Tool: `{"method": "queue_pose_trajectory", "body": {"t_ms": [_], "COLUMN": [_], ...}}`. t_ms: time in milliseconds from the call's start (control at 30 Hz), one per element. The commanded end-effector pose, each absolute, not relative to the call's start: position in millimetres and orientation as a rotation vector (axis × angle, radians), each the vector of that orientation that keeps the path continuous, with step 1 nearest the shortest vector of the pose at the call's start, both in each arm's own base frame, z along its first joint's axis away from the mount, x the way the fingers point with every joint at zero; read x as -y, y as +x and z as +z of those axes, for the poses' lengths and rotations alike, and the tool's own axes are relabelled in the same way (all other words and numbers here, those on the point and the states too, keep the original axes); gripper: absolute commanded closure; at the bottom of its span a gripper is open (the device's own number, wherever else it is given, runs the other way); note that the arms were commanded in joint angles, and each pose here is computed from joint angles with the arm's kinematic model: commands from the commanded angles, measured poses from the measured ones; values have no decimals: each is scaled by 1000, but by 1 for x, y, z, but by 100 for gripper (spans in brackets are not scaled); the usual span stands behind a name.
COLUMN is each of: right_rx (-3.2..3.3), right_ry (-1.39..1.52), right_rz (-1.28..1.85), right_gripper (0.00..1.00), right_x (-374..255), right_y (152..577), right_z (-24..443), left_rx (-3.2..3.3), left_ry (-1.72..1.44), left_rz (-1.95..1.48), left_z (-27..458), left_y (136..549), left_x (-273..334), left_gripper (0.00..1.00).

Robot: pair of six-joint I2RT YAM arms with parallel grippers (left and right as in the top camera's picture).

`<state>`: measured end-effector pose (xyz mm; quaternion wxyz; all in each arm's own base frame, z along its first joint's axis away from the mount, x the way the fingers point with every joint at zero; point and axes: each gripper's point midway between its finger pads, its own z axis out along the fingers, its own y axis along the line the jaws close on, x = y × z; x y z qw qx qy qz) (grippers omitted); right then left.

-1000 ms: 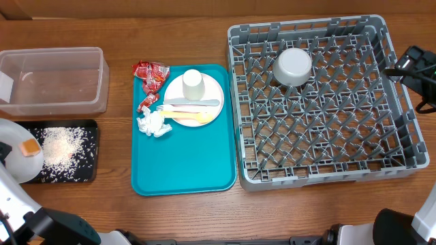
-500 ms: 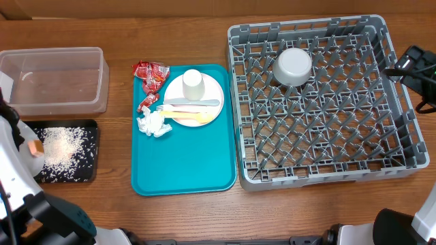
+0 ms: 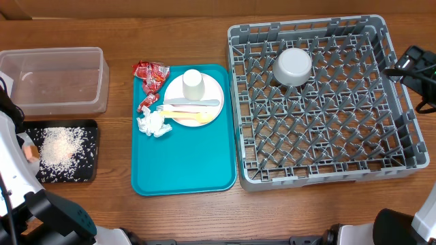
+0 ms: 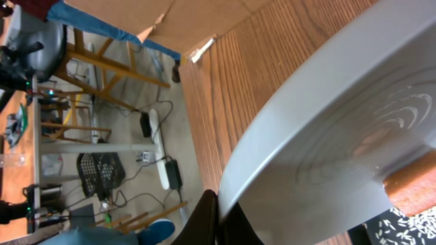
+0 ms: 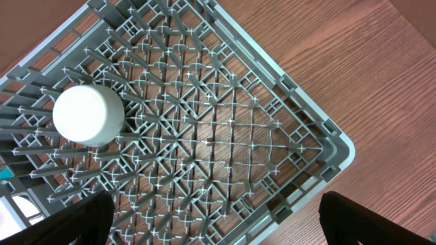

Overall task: Sort waste into correct bins and load items into the dishwasher rack
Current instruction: 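Tilt the plate with the left gripper to drop the orange scrap onto the tray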

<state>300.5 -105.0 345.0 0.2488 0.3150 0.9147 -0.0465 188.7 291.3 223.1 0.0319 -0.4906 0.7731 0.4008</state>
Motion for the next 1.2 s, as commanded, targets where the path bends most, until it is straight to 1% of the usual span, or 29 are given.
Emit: {"method": "queue_pose_trajectory", "body": {"t_ms": [0,200,500,700,833,900,967,1033,1167], "right_rx": [-2491,-2491,-2491,-2491,-2491,-2491,-2491,-2491,-2491], "right_ry": [857,857,857,857,857,857,857,857,857], "right_rz": [-146,-146,-146,-146,-146,-146,-146,-146,-146], "right_gripper": [0,0,0,0,0,0,0,0,0], "right_x": [107,107,107,107,107,107,107,107,107], "right_y": [300,300,300,300,300,300,300,300,300], "right_z": [345,345,345,345,345,345,345,345,345], "left_rx": [-2323,-2368,-2383,-2392,-2454,-2448,-2400,-2379,-2442], "left_ry": [-1483,-1461,-1419,-1373,-1380,-1358,-1346,-1372,-1385], "left_rz": [1296,1221,1263,1251,1134,1177,1295,1320,1204], "left_z": [237,230,233,233,222,225,235,237,226], "left_y": [195,203,204,213,217,218,212,206,210], "left_x": [-291,-286,-287,-285,-275,-275,-282,-288,-280], "left_gripper": [96,96,96,96,96,96,96,96,96]}}
